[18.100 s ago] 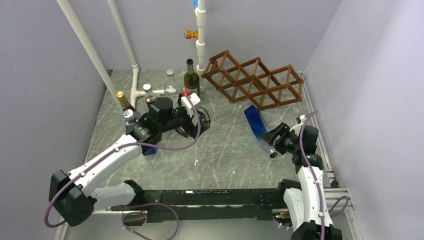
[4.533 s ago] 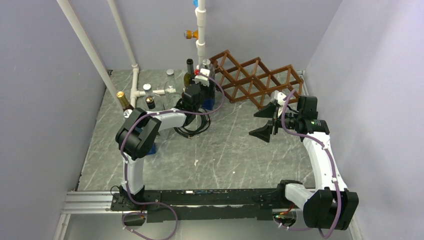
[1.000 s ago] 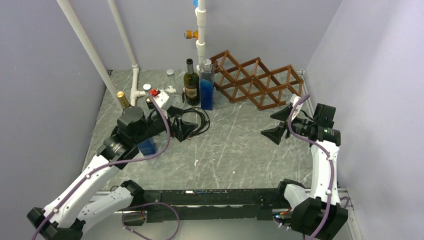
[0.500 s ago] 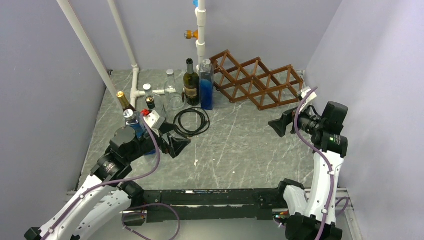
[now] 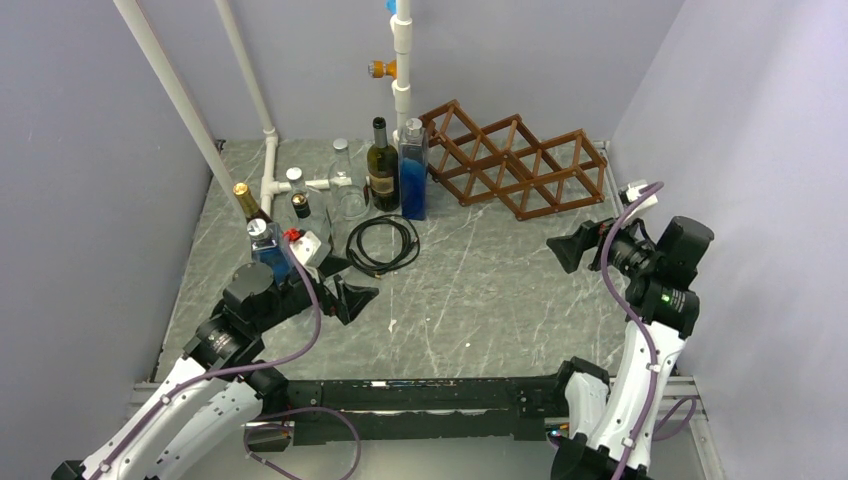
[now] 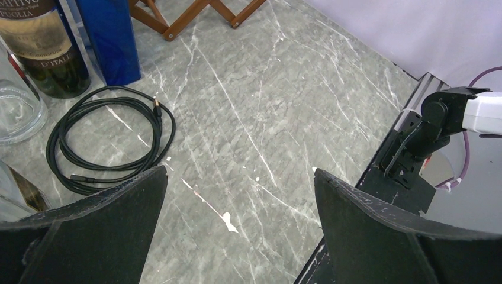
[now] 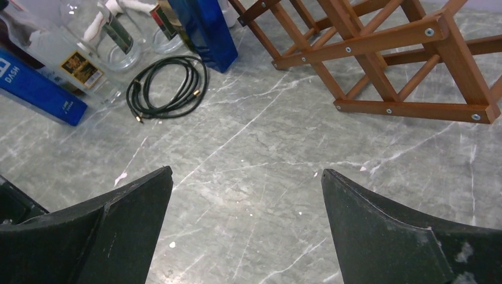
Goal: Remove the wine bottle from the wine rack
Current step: Reset both arms
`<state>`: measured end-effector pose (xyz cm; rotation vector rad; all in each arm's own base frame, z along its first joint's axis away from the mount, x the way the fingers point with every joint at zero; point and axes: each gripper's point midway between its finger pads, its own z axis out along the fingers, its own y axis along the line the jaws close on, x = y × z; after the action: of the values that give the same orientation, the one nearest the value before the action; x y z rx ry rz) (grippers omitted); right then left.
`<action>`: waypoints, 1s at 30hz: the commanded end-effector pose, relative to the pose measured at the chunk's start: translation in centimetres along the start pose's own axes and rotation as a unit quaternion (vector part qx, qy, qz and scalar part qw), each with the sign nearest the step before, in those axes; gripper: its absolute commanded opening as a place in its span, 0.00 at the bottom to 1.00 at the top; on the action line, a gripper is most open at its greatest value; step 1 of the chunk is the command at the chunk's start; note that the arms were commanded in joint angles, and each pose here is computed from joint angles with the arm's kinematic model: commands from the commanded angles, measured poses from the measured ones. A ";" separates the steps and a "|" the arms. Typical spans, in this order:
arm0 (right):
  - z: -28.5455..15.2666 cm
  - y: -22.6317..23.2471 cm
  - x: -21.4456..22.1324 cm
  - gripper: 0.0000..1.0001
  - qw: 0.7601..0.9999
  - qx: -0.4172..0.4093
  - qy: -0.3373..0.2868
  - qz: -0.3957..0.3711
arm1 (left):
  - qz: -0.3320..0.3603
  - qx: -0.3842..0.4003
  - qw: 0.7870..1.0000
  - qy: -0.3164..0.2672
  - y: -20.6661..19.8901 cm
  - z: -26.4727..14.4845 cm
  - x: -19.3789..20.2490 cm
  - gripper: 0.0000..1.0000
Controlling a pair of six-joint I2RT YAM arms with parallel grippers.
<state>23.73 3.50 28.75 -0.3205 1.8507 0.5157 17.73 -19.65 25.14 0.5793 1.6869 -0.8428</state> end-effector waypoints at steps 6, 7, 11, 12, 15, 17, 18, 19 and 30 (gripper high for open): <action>-0.5 1.1 -1.5 1.00 0.999 -0.013 -0.037 0.031 | 0.007 -0.007 1.000 -0.005 0.2 -0.4 0.0 1.00; -0.5 1.3 -1.5 1.00 0.999 -0.017 -0.038 0.031 | 0.007 -0.006 1.000 -0.005 0.2 -0.4 0.1 1.00; -0.7 1.8 -1.9 1.00 0.998 -0.022 -0.043 0.036 | 0.009 -0.007 1.000 -0.007 0.2 -0.6 0.0 0.99; -0.8 1.9 -2.0 1.00 0.998 -0.023 -0.044 0.035 | 0.011 -0.006 1.000 -0.008 0.1 -0.6 0.0 0.99; -0.9 2.3 -2.1 1.00 0.998 -0.029 -0.045 0.025 | 0.016 0.000 1.000 -0.014 -0.1 -0.7 -0.3 1.00; -1.1 2.5 -2.2 1.00 0.998 -0.031 -0.046 0.016 | 0.017 0.006 1.000 -0.017 -0.3 -0.8 -0.3 1.00; -1.2 2.6 -2.2 1.00 0.998 -0.031 -0.047 0.013 | 0.018 0.008 1.000 -0.018 -0.4 -0.9 -0.3 1.00; -1.2 2.8 -2.2 1.00 0.998 -0.032 -0.048 0.010 | 0.018 0.010 1.000 -0.020 -0.5 -0.9 -0.4 1.00; -1.6 3.8 -1.9 1.00 0.998 -0.041 -0.056 -0.003 | 0.020 0.013 0.999 -0.025 -0.6 -1.0 -0.4 1.00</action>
<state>21.42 5.67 31.23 -0.3123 1.7520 0.5980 16.98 -18.96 24.98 0.5761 1.6708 -0.8353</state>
